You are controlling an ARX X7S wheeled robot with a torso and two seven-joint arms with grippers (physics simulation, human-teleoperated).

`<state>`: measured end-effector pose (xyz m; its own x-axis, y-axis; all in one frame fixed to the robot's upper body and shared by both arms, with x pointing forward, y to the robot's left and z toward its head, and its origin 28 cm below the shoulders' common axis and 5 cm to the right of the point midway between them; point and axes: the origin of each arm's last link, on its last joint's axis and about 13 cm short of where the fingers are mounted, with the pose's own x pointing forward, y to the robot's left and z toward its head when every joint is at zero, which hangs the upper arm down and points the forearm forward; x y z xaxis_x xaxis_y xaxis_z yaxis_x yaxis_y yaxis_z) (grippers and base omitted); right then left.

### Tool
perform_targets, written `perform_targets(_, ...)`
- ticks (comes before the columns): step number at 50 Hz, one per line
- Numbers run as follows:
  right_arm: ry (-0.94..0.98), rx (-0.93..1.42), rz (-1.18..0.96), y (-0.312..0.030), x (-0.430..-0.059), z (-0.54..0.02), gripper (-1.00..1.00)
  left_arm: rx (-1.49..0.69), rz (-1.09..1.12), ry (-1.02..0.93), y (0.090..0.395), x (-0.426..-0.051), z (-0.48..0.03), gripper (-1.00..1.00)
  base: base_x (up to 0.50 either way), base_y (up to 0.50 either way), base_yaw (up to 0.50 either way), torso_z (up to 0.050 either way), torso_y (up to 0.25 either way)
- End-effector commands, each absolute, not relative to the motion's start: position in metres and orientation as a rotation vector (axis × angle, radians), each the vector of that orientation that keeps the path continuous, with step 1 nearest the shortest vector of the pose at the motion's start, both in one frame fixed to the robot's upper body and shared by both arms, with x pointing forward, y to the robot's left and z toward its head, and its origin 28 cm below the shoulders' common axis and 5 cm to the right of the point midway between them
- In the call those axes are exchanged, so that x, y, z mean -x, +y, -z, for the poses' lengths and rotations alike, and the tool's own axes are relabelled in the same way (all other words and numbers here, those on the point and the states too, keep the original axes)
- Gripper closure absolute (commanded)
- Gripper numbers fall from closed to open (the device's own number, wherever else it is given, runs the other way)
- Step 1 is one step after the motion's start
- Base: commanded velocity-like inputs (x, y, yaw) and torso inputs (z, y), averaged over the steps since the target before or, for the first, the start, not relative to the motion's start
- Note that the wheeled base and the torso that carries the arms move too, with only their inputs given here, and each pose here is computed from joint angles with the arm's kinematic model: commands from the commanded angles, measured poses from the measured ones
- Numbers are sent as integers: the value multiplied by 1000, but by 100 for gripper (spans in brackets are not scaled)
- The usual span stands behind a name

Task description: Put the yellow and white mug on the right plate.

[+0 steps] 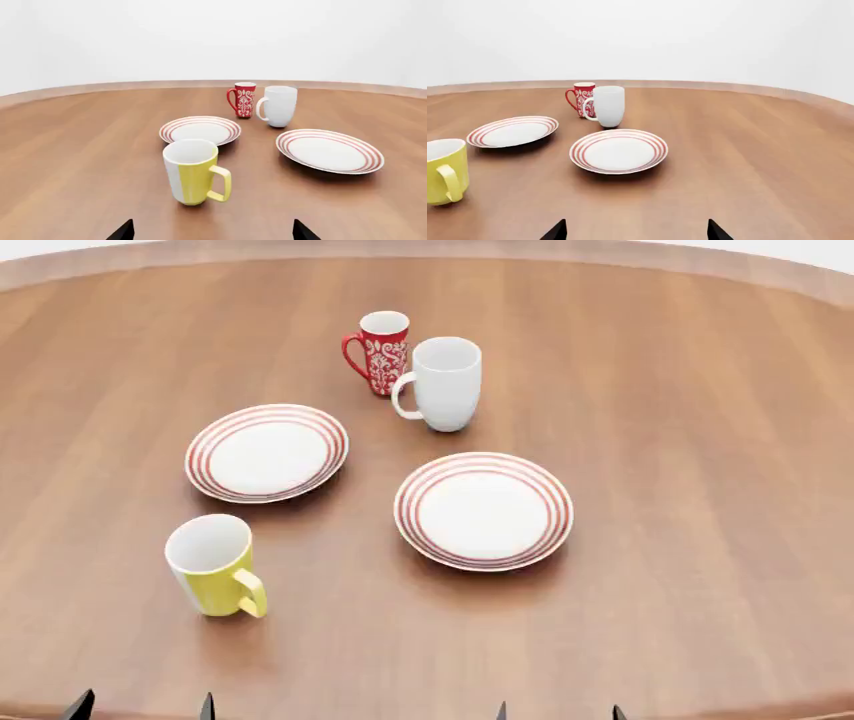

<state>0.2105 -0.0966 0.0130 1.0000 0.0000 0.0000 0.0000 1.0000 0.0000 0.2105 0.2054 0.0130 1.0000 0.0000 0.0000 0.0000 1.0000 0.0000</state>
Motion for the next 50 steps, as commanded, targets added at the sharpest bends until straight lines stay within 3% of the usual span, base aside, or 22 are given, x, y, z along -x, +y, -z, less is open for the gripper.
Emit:
perform_targets(1,5,13,-3,-96,-212,-11,-100,-20,5,13,206,-211,-12,-100,0,0,0,0,0)
perform_targets(19,-13,26,-52,-93,-209,-8,-100,-14,-12,17,206,-215,-6,-100,0,10,0,0,0)
perform_targets(50,-7,98,-62,-91,-211,-3,-100,-51,-12,14,204,-216,1,-100,0,500,0,0,0)
